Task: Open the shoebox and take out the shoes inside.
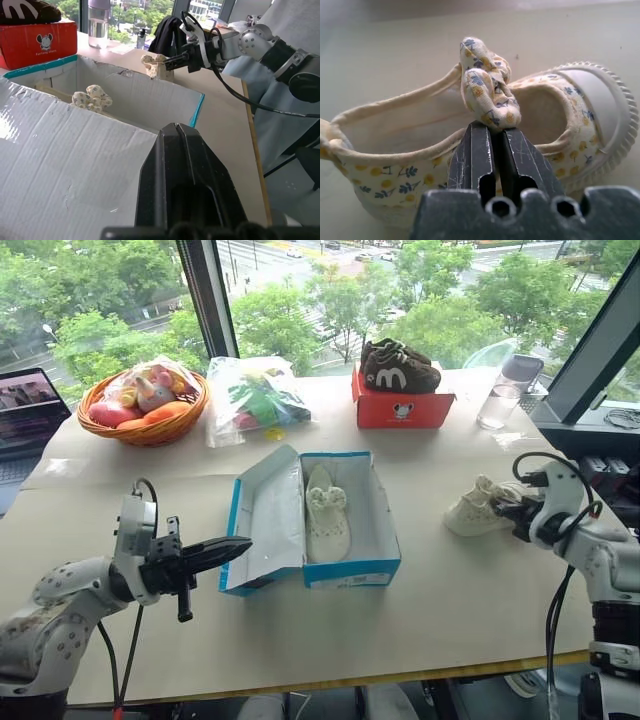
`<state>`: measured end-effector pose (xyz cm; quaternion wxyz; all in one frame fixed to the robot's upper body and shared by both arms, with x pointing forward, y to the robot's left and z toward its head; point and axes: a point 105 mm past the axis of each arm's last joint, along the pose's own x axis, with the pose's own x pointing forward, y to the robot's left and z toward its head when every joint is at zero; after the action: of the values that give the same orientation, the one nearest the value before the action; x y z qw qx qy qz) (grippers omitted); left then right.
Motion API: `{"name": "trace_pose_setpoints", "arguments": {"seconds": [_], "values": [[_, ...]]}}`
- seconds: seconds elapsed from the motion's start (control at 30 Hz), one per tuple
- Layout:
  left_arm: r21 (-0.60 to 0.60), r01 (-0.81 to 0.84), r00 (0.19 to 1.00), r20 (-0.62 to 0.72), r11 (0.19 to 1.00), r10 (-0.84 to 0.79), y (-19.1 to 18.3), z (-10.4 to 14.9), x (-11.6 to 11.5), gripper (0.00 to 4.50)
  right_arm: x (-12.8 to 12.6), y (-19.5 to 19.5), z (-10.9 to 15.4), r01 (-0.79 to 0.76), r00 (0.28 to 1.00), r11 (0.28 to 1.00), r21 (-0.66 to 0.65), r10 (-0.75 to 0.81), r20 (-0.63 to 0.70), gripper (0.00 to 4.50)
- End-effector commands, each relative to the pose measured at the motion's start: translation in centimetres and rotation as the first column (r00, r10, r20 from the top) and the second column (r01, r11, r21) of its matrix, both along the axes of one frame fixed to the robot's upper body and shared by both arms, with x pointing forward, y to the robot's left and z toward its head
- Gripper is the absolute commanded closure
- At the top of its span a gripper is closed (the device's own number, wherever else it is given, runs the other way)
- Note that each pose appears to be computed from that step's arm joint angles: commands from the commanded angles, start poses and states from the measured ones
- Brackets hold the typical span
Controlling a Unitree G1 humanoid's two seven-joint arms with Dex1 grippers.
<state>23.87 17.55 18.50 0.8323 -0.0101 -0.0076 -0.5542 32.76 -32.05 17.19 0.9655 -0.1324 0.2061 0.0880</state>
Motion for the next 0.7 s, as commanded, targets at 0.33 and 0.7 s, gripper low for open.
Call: {"name": "trace_pose_setpoints", "arguments": {"seconds": [0.33, 0.7], "values": [[-0.002, 0.018, 1.000, 0.019, 1.000, -0.018, -0.7, 0.3, -0.1, 4.50, -2.9, 20.7, 9.2, -0.795, 0.575, 0.605, -0.049, 0.775, 0.261, 0.34], [-0.002, 0.018, 1.000, 0.026, 1.000, -0.018, -0.9, 0.5, 0.4, 4.50, 0.5, 26.6, 5.2, -0.912, 0.353, 0.349, -0.216, 0.935, 0.021, 0.34]]}}
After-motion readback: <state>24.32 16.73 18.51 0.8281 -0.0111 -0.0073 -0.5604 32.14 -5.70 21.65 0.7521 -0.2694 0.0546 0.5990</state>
